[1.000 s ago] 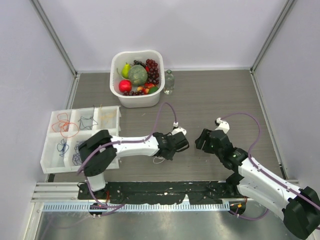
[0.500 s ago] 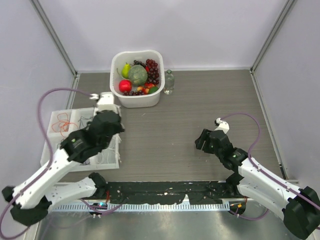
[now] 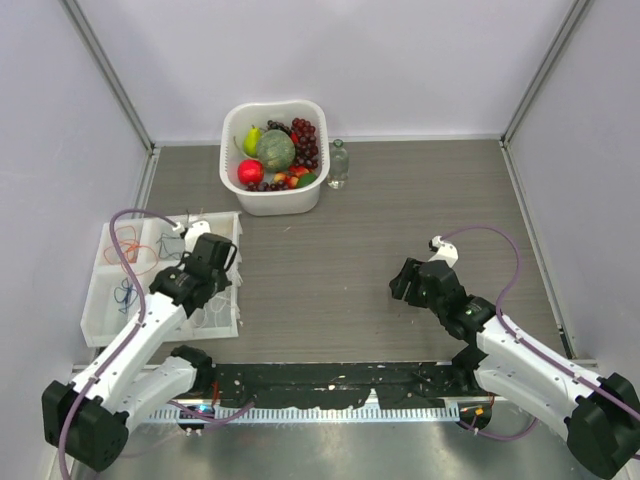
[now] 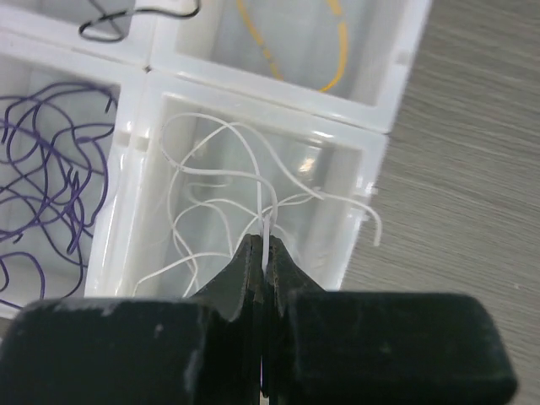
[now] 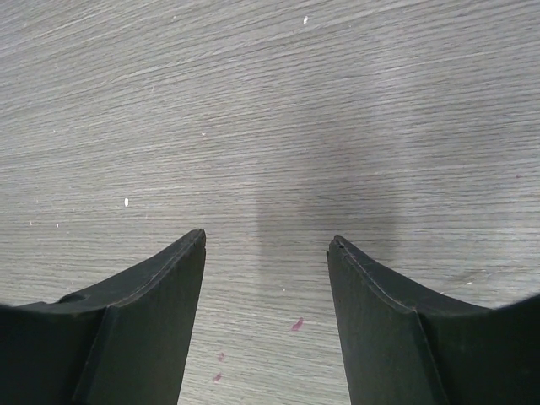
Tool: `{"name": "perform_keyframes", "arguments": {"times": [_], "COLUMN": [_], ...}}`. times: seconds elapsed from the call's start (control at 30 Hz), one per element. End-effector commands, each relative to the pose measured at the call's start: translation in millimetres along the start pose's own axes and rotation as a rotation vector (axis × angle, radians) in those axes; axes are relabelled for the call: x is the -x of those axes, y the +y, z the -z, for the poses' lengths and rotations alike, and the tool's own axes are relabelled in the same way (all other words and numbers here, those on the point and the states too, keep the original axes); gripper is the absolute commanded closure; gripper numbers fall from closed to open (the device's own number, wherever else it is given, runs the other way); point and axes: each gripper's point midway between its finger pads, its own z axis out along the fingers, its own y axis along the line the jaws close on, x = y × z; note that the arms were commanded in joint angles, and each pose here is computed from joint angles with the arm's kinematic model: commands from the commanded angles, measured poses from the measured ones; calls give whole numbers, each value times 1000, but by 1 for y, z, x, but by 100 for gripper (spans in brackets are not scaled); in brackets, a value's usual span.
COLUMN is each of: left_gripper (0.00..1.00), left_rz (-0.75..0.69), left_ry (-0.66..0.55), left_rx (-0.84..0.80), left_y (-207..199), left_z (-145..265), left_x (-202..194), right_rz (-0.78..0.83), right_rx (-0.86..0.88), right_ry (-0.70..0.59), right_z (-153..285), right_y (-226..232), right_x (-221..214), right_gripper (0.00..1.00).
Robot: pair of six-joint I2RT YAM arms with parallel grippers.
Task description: Untangle the cables
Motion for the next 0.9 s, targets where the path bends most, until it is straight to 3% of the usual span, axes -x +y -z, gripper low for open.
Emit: {"name": "perform_keyframes", "arguments": {"times": [0.0, 0.07, 0.1, 0.13, 0.2, 0.23, 0.27, 0.47, 0.6, 0.67, 0.7, 0.8, 0.87], "left_gripper": [100, 99, 93, 79, 33, 17, 11, 2, 0, 0, 1, 0, 0], "left_rz": [165, 212, 231, 243, 259, 263, 269, 306, 277, 200, 186, 210, 215], "left_ry": [-57, -54, -50, -42, -29, -17, -17, -116, -274, -337, -332, -163, -64], "left_rx": [63, 81, 69, 54, 46, 43, 27, -225, -601, -885, -1001, -1301, -1394], "left_y": [9, 13, 12, 9, 8, 9, 7, -14, -48, -81, -94, -129, -143], "left_z": [-11, -13, -13, -13, -8, -2, 4, 76, 137, 168, 178, 190, 191], "left_x": [12, 14, 15, 15, 17, 17, 21, 68, 93, 92, 84, 51, 36], "right_rz": [3, 2, 1, 3, 2, 1, 3, 2, 1, 5, 4, -2, -24], "right_rx": [38, 42, 43, 43, 44, 44, 43, 41, 49, 67, 92, 153, 184], "right_ry": [-47, -50, -48, -48, -48, -50, -48, -51, -60, -71, -83, -142, -199], "right_z": [1, 1, 1, 1, 1, 1, 1, 1, 3, 6, 10, 21, 32], "right_y": [7, 8, 8, 8, 8, 9, 8, 8, 9, 12, 15, 22, 24], "right_x": [11, 11, 11, 11, 11, 12, 11, 11, 14, 16, 18, 27, 37], "right_gripper": [35, 35, 35, 35, 35, 35, 35, 36, 35, 35, 34, 30, 25]}}
